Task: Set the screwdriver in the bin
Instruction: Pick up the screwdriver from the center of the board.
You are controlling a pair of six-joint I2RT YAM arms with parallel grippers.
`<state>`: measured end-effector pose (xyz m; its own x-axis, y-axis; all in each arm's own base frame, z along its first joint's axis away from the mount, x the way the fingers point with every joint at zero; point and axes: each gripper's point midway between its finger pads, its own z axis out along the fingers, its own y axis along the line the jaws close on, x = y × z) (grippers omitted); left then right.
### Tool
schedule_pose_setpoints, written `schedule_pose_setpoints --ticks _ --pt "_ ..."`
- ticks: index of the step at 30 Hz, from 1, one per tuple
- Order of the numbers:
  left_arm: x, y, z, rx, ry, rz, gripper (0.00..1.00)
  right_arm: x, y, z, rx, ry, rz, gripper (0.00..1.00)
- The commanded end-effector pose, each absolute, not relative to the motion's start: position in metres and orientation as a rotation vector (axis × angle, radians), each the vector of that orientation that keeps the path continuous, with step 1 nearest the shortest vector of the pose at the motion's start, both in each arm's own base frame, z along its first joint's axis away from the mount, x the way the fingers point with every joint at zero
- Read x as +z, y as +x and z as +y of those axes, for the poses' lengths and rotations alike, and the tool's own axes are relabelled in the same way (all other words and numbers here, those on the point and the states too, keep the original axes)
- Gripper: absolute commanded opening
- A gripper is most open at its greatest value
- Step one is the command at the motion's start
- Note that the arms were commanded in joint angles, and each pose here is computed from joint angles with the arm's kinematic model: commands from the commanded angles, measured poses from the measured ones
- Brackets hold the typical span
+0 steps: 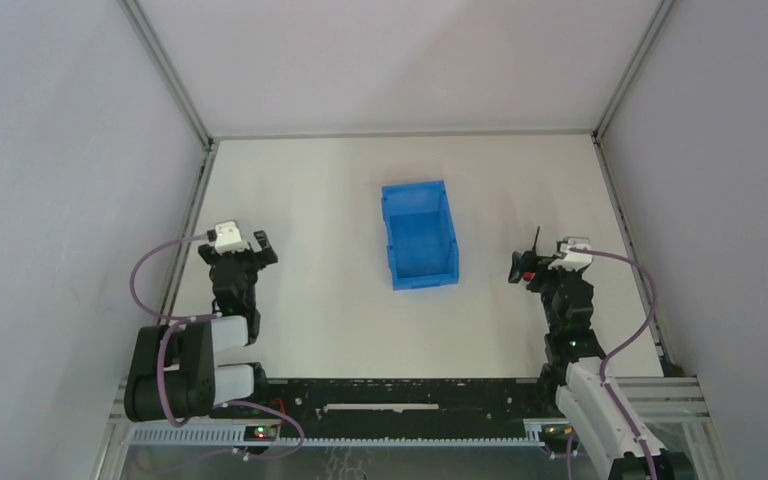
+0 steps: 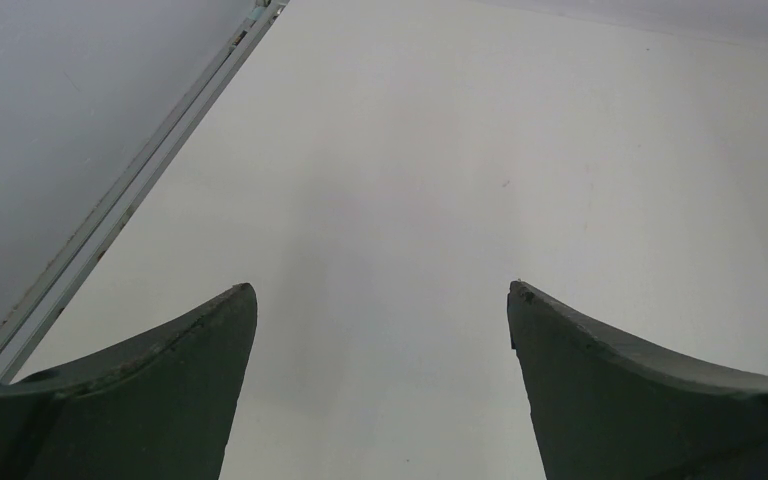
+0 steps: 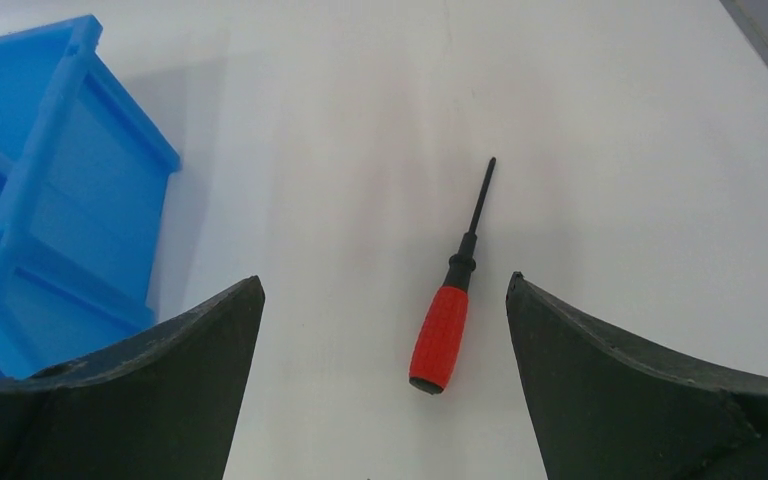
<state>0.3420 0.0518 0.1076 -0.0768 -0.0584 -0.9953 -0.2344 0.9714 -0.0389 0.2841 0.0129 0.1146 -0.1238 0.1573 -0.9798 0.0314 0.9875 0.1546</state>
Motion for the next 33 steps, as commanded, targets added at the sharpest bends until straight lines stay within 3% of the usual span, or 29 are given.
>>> schedule_pose_setpoints --ticks 1,16,33 --pt "0.135 0.353 0.053 0.158 -0.213 1.568 1.0 0.139 0.29 0.012 0.104 0.152 1.7 1.0" --pt "0.135 0.353 0.053 0.159 -0.214 1.567 1.0 0.181 0.26 0.003 0.08 0.507 2.136 1.0" --pt "0.135 0.353 0.053 0.158 -0.214 1.568 1.0 0.208 0.279 0.01 -0.028 0.466 2.331 1.0"
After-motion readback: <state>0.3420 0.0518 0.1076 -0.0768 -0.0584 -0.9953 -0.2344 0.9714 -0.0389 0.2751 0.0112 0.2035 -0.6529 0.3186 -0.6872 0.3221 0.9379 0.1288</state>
